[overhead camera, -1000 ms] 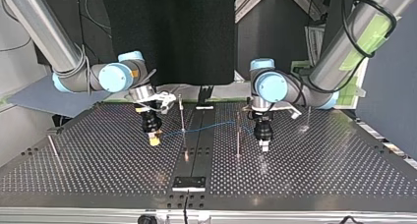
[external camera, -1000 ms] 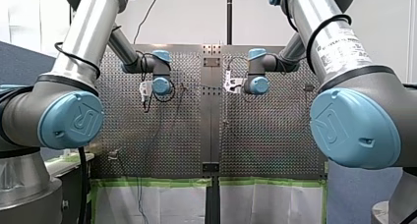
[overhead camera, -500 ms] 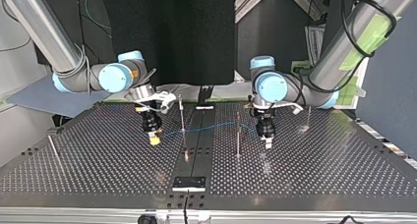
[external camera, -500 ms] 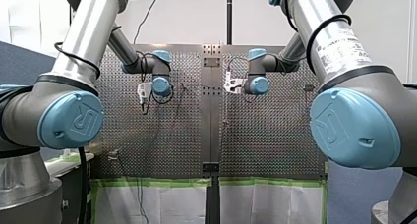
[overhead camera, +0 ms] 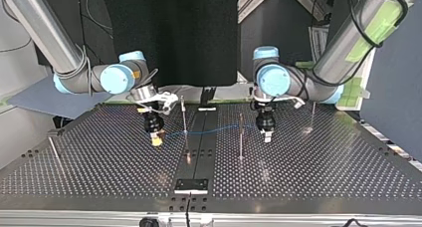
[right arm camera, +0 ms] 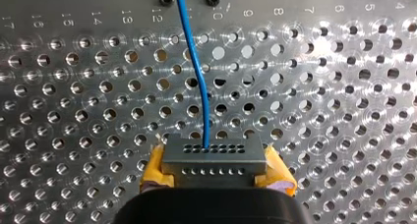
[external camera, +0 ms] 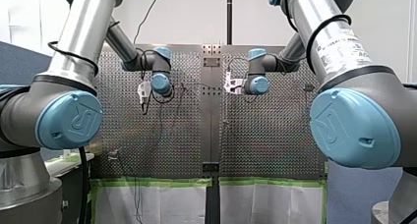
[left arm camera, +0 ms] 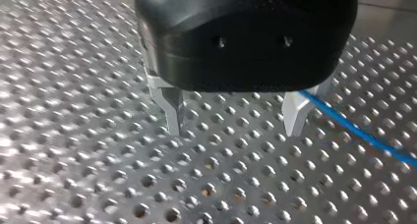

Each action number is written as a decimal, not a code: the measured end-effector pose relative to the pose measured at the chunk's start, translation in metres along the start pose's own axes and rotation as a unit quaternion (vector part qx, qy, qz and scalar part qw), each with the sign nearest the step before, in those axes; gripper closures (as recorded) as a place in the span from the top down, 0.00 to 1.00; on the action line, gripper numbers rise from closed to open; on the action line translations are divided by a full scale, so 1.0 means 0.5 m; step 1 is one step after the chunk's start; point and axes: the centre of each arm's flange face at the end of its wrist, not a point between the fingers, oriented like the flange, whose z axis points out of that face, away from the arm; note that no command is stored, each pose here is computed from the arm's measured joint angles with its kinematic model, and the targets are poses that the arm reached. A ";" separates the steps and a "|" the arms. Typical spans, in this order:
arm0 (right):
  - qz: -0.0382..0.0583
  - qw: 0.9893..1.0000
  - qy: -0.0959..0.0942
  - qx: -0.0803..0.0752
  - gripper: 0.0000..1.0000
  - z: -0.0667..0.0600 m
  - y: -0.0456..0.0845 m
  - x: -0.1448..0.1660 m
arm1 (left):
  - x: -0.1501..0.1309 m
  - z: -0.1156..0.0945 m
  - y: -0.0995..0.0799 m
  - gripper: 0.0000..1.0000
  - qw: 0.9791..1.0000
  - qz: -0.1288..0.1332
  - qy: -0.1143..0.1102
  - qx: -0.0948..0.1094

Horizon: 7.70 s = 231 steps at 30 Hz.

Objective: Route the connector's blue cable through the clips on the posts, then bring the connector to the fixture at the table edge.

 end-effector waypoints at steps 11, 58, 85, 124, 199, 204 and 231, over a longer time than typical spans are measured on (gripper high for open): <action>0.001 1.000 -0.007 0.001 0.00 -0.004 -0.006 -0.003 | -0.033 -0.052 -0.005 1.00 0.998 -0.051 -0.031 0.037; 0.000 1.000 -0.012 -0.001 0.00 -0.006 -0.004 -0.003 | 0.103 -0.278 0.028 1.00 0.996 -0.005 0.046 0.081; 0.000 1.000 -0.016 0.001 0.00 -0.007 -0.008 -0.006 | 0.020 -0.283 -0.050 1.00 0.987 -0.019 0.005 0.158; 0.001 1.000 -0.019 -0.001 0.00 -0.008 -0.006 -0.008 | 0.009 -0.291 -0.080 1.00 0.991 -0.020 -0.011 0.135; -0.014 0.999 -0.036 -0.017 0.00 -0.009 0.019 -0.033 | 0.042 -0.137 -0.294 1.00 0.999 0.009 -0.033 0.041; -0.014 0.999 -0.036 -0.017 0.00 -0.009 0.019 -0.033 | 0.031 -0.129 -0.291 1.00 0.999 0.016 -0.038 0.030; -0.015 0.999 -0.037 -0.018 0.00 -0.009 0.021 -0.034 | 0.017 -0.080 -0.282 1.00 0.999 0.029 -0.038 0.010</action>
